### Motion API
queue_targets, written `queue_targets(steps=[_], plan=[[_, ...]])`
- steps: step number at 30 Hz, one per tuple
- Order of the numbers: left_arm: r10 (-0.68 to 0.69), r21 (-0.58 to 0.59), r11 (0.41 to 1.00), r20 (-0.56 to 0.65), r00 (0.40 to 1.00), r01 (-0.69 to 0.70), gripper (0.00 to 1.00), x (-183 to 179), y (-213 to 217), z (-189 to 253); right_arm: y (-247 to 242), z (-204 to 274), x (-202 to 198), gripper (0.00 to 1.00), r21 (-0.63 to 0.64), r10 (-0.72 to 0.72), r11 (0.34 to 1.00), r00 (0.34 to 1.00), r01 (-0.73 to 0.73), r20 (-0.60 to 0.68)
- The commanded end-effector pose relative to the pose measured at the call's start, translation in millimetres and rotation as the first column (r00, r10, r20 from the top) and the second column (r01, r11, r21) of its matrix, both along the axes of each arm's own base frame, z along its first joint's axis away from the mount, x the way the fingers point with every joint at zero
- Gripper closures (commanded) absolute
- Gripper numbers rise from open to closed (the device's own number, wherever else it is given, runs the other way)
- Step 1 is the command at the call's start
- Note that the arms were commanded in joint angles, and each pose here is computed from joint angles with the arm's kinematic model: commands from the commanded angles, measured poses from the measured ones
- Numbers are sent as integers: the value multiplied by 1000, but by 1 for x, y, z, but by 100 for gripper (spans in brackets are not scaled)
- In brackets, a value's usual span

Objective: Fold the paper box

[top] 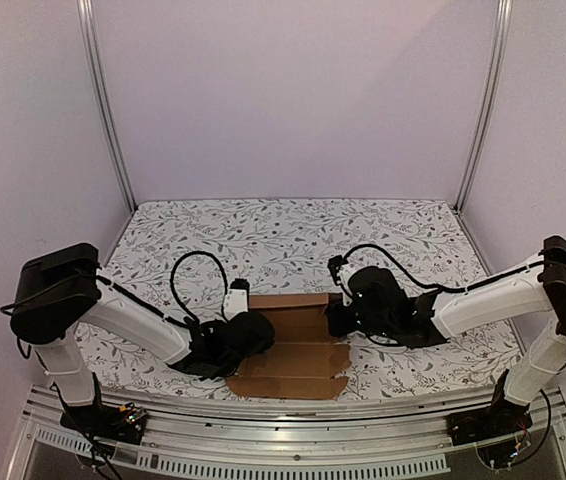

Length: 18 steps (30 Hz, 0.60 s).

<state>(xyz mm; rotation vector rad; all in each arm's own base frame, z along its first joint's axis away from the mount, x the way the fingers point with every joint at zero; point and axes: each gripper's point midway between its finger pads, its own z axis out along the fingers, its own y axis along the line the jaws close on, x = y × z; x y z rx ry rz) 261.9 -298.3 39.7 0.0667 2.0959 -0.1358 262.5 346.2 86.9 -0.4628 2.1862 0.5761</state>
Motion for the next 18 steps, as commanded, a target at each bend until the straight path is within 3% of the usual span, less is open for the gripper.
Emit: queue_targets(steps=[1, 6, 18], plan=[[-72, -41, 997, -87, 994, 69, 100, -17, -19, -13, 12, 22, 4, 100, 164, -20, 986, 999, 15, 30], [-89, -124, 989, -119, 989, 74, 100, -22, -26, -10, 15, 36, 3, 100, 249, -24, 968, 999, 11, 48], [-110, -282, 957, -122, 986, 72, 100, -12, -17, 3, 14, 64, -16, 100, 261, 87, 959, 992, -107, 88]])
